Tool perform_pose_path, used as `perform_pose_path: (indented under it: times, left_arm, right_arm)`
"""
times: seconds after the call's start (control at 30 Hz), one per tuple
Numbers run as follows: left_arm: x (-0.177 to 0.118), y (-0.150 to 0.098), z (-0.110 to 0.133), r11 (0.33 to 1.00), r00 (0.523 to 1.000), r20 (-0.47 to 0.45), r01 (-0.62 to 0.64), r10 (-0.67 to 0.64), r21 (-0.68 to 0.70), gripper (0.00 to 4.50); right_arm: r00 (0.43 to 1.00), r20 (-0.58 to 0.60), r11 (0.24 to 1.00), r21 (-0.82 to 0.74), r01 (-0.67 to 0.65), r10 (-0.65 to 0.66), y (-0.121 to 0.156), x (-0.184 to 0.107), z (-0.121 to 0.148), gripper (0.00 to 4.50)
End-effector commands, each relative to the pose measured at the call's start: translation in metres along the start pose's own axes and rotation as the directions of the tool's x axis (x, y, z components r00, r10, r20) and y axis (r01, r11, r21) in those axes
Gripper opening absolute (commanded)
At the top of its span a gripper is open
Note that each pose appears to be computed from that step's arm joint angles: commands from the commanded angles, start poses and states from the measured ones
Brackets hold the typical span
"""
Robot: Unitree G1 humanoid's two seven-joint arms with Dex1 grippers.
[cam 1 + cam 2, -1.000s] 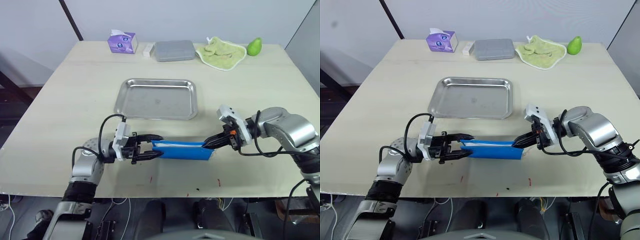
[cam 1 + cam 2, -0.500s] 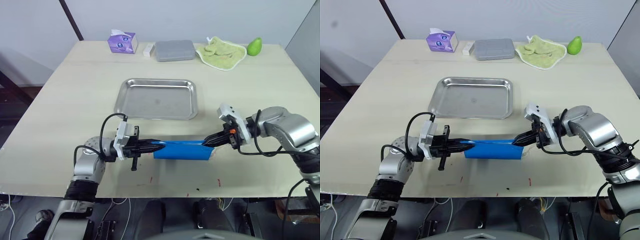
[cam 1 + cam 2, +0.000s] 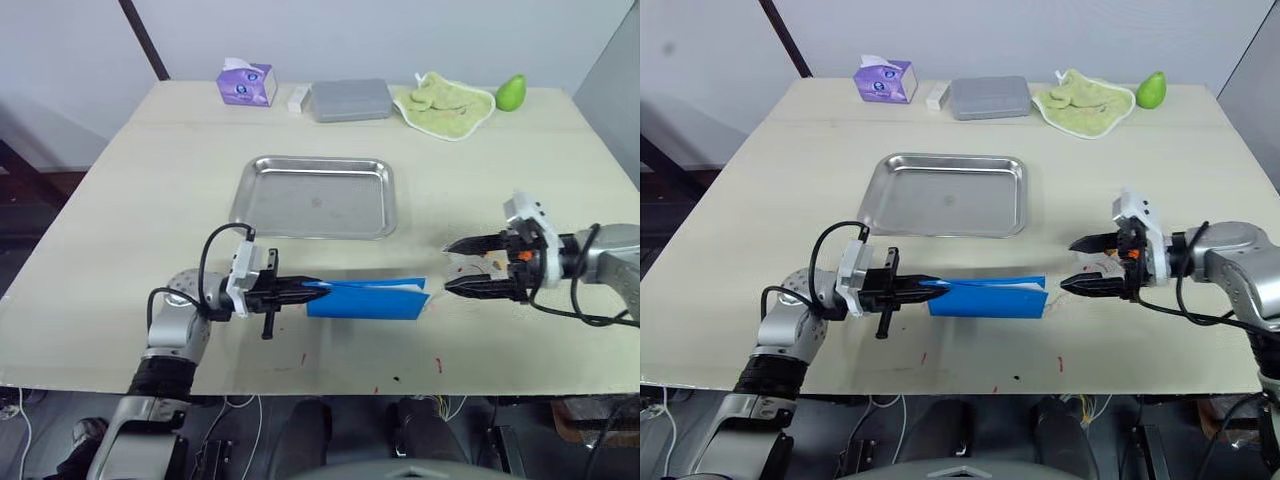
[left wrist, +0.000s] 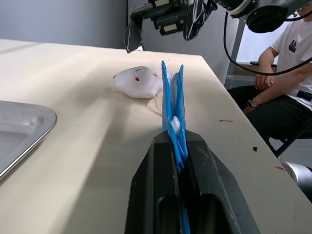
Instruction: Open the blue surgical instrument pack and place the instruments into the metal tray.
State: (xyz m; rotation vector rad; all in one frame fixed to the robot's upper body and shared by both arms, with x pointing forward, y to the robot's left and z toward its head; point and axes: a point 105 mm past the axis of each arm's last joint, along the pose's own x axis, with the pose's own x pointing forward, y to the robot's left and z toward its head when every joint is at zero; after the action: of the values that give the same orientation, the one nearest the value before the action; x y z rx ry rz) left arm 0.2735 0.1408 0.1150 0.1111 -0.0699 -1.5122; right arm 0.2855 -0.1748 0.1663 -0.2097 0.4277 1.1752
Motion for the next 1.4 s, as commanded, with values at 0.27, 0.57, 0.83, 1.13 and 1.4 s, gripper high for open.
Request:
perform_pose_path:
  times: [0.27, 0.57, 0.83, 1.13, 1.4]
  left_arm:
    - [-0.002, 0.001, 0.007, 0.998, 0.999, -0.032, 0.024, -0.022, 0.064, 0.00]
    - [-0.003, 0.001, 0.005, 0.998, 0.999, -0.040, 0.016, -0.014, 0.063, 0.00]
    - [-0.003, 0.001, 0.002, 0.998, 0.999, -0.053, 0.017, -0.013, 0.059, 0.00]
    - [-0.004, 0.001, -0.002, 0.998, 0.997, -0.076, 0.023, -0.019, 0.054, 0.00]
    - [-0.004, 0.003, -0.003, 0.998, 0.996, -0.088, 0.029, -0.024, 0.060, 0.00]
  right_arm:
    - [0.962, -0.168, 0.971, -0.138, 0.193, -0.215, -0.035, 0.000, -0.033, 4.42]
    - [0.953, -0.212, 0.970, -0.154, 0.186, -0.216, -0.038, 0.008, -0.043, 2.15]
    - [0.984, -0.066, 0.984, -0.071, 0.163, -0.167, -0.025, -0.002, -0.006, 0.03]
    - [0.986, 0.168, 1.000, 0.000, -0.023, 0.023, 0.006, -0.014, 0.057, 0.03]
    - [0.964, 0.224, 0.987, -0.105, -0.124, 0.145, 0.031, 0.011, 0.099, 0.03]
